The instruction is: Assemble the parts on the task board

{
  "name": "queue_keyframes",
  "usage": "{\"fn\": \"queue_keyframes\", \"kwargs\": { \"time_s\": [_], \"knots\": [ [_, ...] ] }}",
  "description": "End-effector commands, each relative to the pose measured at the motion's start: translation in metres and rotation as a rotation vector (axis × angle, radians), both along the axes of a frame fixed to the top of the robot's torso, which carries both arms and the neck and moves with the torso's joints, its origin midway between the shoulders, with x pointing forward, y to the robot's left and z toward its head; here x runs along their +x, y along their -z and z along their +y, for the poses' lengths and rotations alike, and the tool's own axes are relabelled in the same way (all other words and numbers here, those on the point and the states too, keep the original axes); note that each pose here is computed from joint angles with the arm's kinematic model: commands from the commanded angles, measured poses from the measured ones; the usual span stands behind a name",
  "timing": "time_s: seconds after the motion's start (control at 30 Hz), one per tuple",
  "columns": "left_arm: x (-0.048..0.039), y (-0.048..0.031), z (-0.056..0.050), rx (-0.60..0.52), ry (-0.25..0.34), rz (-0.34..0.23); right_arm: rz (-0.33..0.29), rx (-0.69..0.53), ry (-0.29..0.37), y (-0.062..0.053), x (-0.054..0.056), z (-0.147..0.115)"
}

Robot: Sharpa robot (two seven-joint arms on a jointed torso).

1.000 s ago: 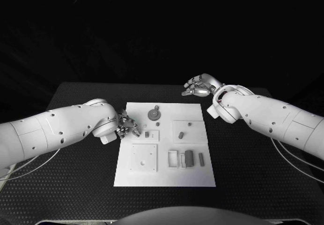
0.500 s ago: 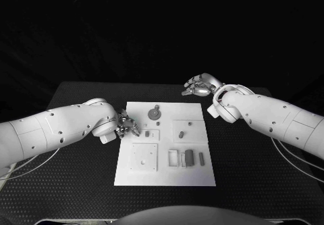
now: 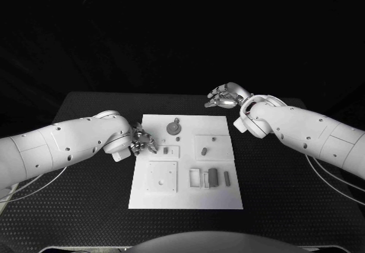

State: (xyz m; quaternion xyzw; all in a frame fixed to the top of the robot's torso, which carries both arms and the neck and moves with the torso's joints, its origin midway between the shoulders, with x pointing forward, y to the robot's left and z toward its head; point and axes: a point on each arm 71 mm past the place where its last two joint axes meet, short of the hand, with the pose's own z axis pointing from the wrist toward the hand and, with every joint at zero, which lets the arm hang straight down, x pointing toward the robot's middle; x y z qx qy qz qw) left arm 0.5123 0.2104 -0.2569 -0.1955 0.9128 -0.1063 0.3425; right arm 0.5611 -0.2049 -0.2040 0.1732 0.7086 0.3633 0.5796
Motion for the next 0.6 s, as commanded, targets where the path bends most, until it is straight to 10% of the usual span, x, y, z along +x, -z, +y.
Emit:
{"fn": "queue_keyframes", "kwargs": {
  "time_s": [0.03,0.6],
  "knots": [
    [-0.0029,0.005,-0.0007,0.006,0.006,0.02,0.005,-0.001,-0.011,0.0004,-0.0003,0.0011],
    [-0.0027,0.005,-0.0024,0.0,0.004,0.019,0.005,-0.001,-0.012,0.0006,-0.0003,0.0014]
  ]
}}
